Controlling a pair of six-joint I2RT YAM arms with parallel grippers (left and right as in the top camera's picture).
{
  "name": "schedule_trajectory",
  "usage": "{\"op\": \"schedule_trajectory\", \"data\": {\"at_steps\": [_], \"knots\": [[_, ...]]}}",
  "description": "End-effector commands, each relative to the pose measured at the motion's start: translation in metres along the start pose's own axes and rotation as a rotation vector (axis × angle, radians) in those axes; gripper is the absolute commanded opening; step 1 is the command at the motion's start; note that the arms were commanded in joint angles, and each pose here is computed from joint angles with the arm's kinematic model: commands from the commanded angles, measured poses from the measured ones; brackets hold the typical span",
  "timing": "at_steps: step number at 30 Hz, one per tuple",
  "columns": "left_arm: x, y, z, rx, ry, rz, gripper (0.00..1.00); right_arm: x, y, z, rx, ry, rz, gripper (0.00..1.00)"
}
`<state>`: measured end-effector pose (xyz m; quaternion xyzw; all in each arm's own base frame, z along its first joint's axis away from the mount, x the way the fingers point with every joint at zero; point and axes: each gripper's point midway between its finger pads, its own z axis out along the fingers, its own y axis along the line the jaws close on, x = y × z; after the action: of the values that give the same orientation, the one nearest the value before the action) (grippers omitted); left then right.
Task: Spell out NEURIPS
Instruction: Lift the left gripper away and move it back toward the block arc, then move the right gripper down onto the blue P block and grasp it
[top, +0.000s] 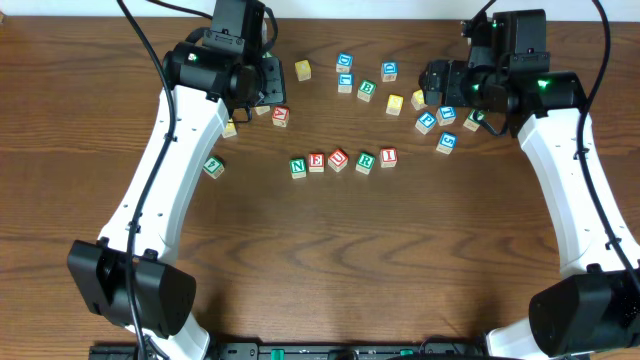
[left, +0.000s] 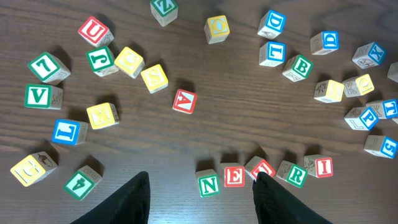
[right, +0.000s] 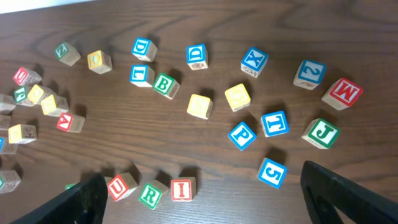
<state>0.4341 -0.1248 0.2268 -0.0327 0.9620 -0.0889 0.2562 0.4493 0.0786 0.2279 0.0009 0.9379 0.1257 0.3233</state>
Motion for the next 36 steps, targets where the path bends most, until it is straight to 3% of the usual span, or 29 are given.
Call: {"op": "schedule_trajectory", "data": {"at_steps": [1, 8, 16, 20, 36], "knots": [[-0.005, 0.013, -0.001, -0.066, -0.028, 0.014, 0.53, -0.009, 0.005, -0.003, 0.003, -0.027, -0.006, 0.93], [-0.007, 0.02, -0.002, -0.106, -0.041, 0.014, 0.54, -0.008, -0.022, 0.011, 0.157, -0.047, 0.253, 0.83], [-0.007, 0.02, -0.002, -0.106, -0.04, 0.014, 0.54, 0.019, -0.023, 0.068, 0.184, 0.057, 0.372, 0.55], [-0.006, 0.02, -0.002, -0.107, -0.037, 0.014, 0.54, 0.033, -0.027, 0.09, 0.204, 0.105, 0.407, 0.48], [-0.006, 0.02, -0.002, -0.107, -0.036, 0.014, 0.54, 0.065, -0.046, 0.128, 0.324, 0.176, 0.434, 0.51]]}}
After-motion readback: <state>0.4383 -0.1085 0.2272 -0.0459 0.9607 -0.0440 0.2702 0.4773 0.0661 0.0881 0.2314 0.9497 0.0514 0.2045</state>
